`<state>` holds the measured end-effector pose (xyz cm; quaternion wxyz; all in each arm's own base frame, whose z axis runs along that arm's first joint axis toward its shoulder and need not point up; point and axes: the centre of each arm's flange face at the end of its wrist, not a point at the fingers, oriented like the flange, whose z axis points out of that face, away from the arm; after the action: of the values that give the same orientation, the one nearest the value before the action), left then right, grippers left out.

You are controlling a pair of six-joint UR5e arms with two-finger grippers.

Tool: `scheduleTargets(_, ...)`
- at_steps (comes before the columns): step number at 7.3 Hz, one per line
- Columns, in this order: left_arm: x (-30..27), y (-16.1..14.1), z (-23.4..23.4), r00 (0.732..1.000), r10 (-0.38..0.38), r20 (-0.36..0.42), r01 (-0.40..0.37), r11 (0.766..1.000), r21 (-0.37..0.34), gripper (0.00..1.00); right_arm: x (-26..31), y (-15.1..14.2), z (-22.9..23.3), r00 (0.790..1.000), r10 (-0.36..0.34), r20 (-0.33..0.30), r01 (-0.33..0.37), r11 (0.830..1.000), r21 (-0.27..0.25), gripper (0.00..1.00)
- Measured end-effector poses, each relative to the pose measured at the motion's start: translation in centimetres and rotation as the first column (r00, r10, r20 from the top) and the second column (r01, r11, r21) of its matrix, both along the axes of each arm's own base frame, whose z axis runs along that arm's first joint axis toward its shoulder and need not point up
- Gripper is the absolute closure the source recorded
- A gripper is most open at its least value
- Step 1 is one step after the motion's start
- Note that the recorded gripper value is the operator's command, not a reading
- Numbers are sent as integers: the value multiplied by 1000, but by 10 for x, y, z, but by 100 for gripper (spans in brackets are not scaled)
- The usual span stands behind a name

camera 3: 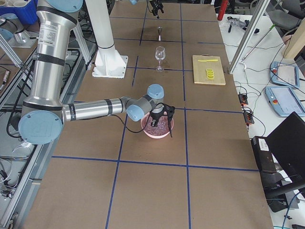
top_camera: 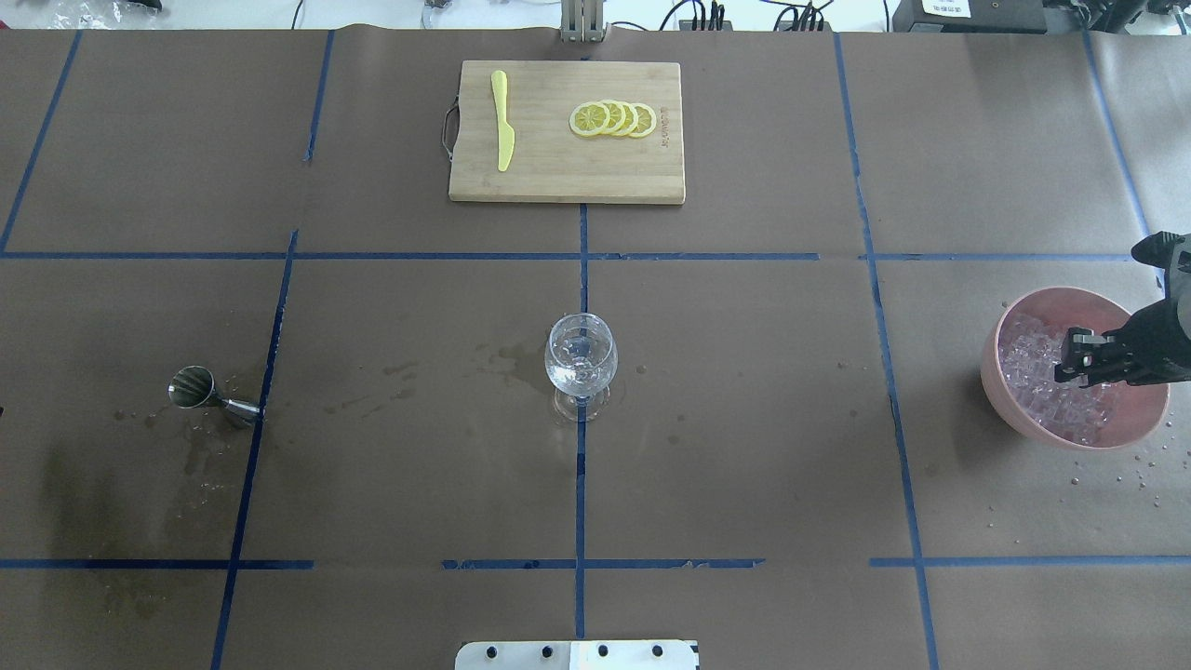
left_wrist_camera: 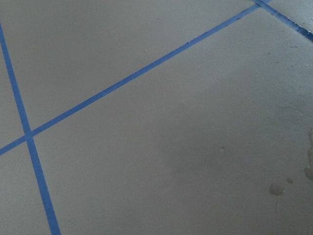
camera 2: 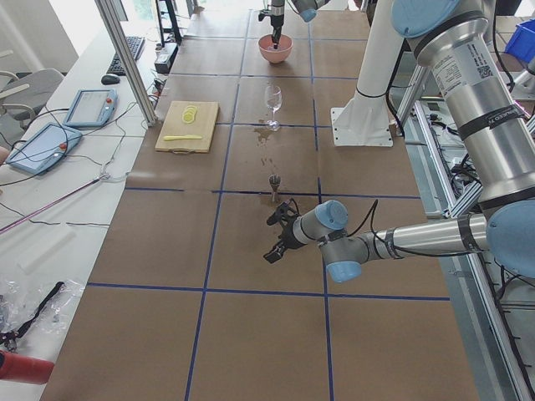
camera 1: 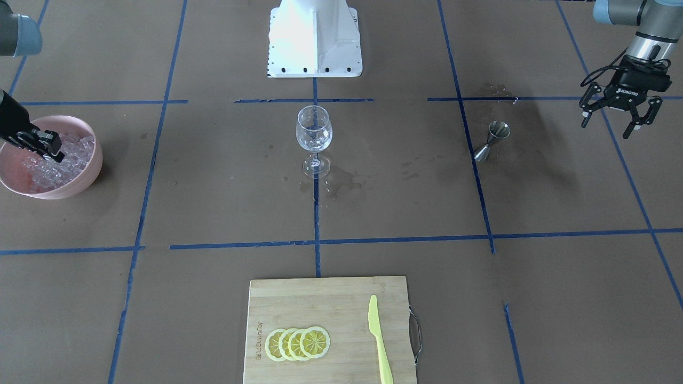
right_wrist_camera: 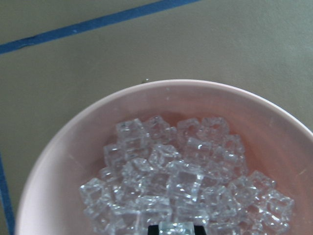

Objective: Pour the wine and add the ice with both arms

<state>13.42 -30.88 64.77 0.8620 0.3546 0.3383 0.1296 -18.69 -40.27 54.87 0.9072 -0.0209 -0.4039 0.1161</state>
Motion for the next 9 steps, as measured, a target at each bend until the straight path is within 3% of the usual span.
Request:
scheduleTargets(2, -2, -1, -1, 1000, -26, -12, 26, 1000, 13, 0, -5, -6, -58, 998, 25, 66, -29, 998, 60, 100)
scheduleTargets(3, -4, 0, -1, 999, -31, -33, 32, 999, 35, 0, -15, -20, -93, 991, 65, 113, -72, 996, 59, 100)
scheduleTargets(6, -8, 1, 2, 997, -48, -52, 51, 997, 63, 0, -96, -46, -211, 958, 169, 232, -165, 986, -39, 100)
scheduleTargets(9, -7, 0, 2, 997, -54, -52, 58, 996, 66, 0, -228, -25, -360, 931, 249, 267, -217, 966, -142, 100)
